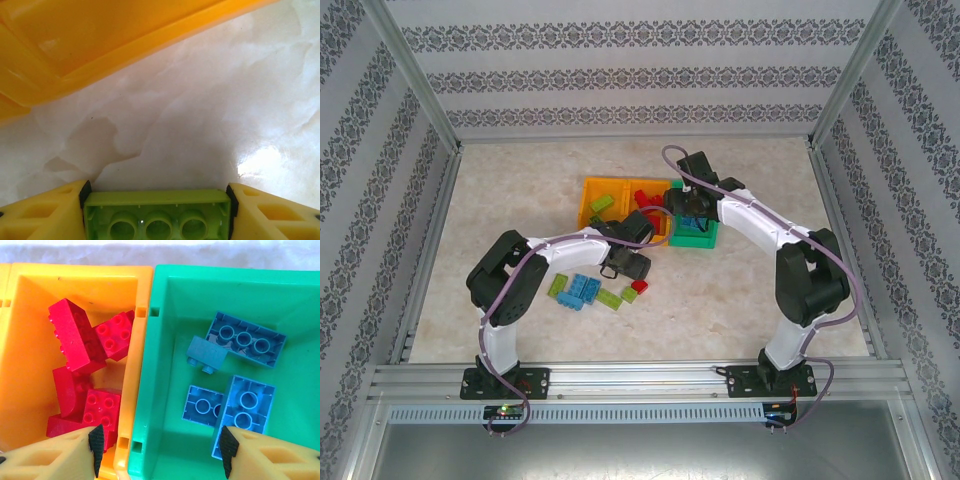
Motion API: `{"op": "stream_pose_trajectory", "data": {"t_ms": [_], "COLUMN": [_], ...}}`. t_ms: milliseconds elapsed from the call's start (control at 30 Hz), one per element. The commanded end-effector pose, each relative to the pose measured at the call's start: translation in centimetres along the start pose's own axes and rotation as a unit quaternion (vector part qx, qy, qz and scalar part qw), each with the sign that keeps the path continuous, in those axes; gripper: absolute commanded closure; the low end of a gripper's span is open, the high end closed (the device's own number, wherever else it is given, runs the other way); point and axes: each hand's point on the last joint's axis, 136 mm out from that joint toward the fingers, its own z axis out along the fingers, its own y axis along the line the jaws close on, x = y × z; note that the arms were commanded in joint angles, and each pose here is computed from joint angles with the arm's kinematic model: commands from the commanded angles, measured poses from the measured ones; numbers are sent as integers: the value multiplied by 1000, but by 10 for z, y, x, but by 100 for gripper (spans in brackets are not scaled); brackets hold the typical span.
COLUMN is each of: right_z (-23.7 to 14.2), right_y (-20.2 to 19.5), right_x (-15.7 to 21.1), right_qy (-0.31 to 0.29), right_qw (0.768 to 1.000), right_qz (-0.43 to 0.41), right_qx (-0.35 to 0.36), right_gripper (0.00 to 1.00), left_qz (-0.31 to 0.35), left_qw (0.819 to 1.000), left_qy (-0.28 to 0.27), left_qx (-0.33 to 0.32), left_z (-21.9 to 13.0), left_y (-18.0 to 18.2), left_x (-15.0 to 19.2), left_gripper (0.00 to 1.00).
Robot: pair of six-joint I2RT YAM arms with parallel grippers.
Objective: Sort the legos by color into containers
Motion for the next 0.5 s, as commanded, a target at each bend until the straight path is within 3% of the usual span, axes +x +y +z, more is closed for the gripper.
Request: {"op": "stream_pose_trajectory", "data": {"t_ms": [0,467], "right_z": [-11,-13], "right_y": [-6,-21], "right_x": [-5,8], "right_qy": [-17,-15], "right_qw": [1000,1000], "right_qz": [8,18], "right_qx": [6,11], "right_gripper": [35,34], "left_qz": [-3,-18], "left_qw": [1000,997], "left_qy": [13,-36], "left_qx": [-14,-61], "left_z": [-15,-71], "left_y": [3,28], "left_x": [9,-13], "left_gripper": [42,38]}}
